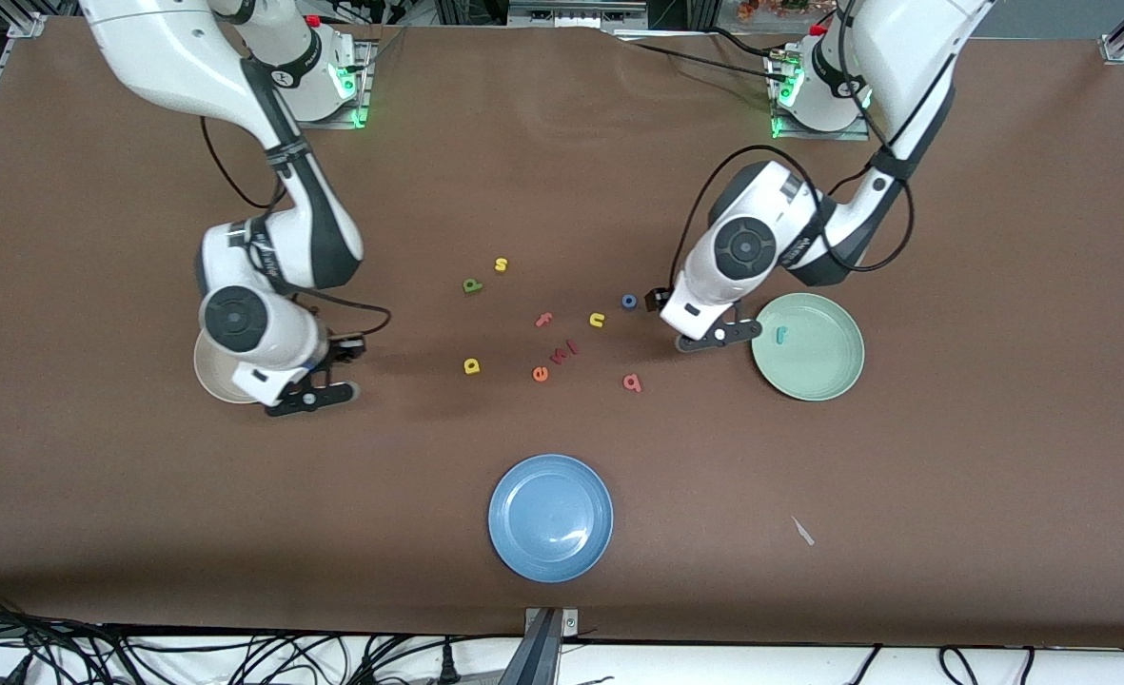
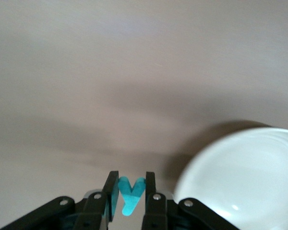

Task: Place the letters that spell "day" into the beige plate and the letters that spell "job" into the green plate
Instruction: 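Lower y onto the beige plate while the left gripper reaches the blue o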

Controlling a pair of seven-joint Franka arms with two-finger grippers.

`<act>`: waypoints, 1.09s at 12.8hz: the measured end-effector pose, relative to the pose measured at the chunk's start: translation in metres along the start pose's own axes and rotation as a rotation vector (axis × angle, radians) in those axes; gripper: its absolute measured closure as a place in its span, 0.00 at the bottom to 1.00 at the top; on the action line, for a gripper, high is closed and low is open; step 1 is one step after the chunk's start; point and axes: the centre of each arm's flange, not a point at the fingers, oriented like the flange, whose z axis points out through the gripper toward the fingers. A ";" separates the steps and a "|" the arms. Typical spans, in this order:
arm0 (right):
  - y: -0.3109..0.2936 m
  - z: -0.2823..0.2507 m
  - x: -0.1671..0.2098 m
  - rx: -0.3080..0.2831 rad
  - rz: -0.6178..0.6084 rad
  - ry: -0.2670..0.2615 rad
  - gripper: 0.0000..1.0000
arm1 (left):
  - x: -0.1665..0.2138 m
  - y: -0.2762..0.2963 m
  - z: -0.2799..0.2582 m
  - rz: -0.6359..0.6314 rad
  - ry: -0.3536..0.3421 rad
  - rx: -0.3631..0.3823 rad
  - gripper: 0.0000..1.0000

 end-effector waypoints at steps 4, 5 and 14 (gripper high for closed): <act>0.079 -0.016 -0.034 -0.002 -0.076 -0.036 0.74 | -0.013 0.029 0.032 -0.078 0.012 -0.064 0.00; 0.096 -0.011 -0.041 0.018 -0.091 -0.044 0.74 | -0.017 0.033 0.038 -0.095 0.011 -0.070 0.00; 0.137 0.028 -0.058 0.039 -0.124 -0.037 0.70 | -0.046 0.053 0.069 -0.153 0.036 -0.007 0.04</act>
